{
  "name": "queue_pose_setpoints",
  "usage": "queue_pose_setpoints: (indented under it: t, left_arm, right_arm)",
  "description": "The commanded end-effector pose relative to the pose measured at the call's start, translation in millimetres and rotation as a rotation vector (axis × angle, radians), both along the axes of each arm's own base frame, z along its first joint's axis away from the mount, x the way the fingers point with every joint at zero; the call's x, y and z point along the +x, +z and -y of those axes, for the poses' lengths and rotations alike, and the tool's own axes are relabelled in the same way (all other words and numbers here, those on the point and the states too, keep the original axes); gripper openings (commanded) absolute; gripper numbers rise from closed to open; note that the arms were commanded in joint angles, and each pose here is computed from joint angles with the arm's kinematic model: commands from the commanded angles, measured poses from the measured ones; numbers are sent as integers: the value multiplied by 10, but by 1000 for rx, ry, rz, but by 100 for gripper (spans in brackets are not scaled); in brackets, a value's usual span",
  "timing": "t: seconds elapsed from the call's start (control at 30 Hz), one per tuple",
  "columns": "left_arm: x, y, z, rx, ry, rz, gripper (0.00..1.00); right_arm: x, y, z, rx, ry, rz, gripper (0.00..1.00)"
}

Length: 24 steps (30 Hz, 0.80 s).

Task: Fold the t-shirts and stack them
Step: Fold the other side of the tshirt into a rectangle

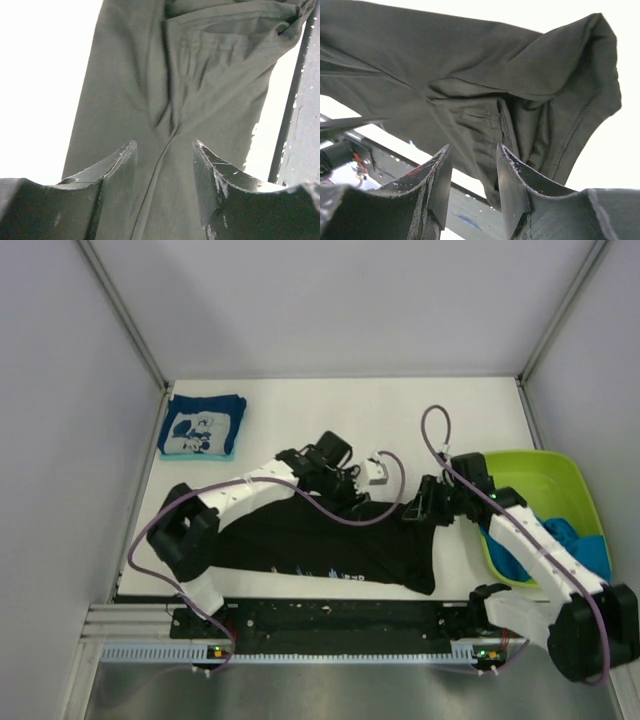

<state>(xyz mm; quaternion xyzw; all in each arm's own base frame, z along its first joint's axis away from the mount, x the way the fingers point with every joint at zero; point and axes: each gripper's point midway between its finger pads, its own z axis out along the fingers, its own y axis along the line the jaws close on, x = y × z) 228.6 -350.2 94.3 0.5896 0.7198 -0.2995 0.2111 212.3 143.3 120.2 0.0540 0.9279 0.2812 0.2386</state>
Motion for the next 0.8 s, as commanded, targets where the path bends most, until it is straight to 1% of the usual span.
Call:
queue_pose_setpoints:
  t: [0.0, 0.2, 0.37, 0.43, 0.53, 0.6, 0.67, 0.77]
  left_arm:
    - [132, 272, -447, -23, 79, 44, 55]
    - [281, 150, -1202, 79, 250, 70, 59]
    - [343, 117, -1611, 110, 367, 67, 59]
    - [378, 125, -1729, 107, 406, 66, 59]
    - [454, 162, -1892, 100, 461, 74, 59]
    - [482, 189, -1949, 93, 484, 75, 59]
    - [490, 206, -1971, 85, 491, 76, 59]
    - [493, 206, -1969, 80, 492, 72, 59]
  right_arm:
    - [221, -151, -180, -80, 113, 15, 40]
    - [321, -399, -312, -129, 164, -38, 41]
    - [360, -564, -396, -114, 184, -72, 40]
    - [371, -608, -413, -116, 187, -77, 38]
    - [389, -651, -417, -119, 187, -82, 33]
    - [397, -662, -425, -115, 192, -80, 27]
    - [398, -647, -440, -106, 194, -74, 15]
    - [389, -620, -479, -90, 211, -62, 5]
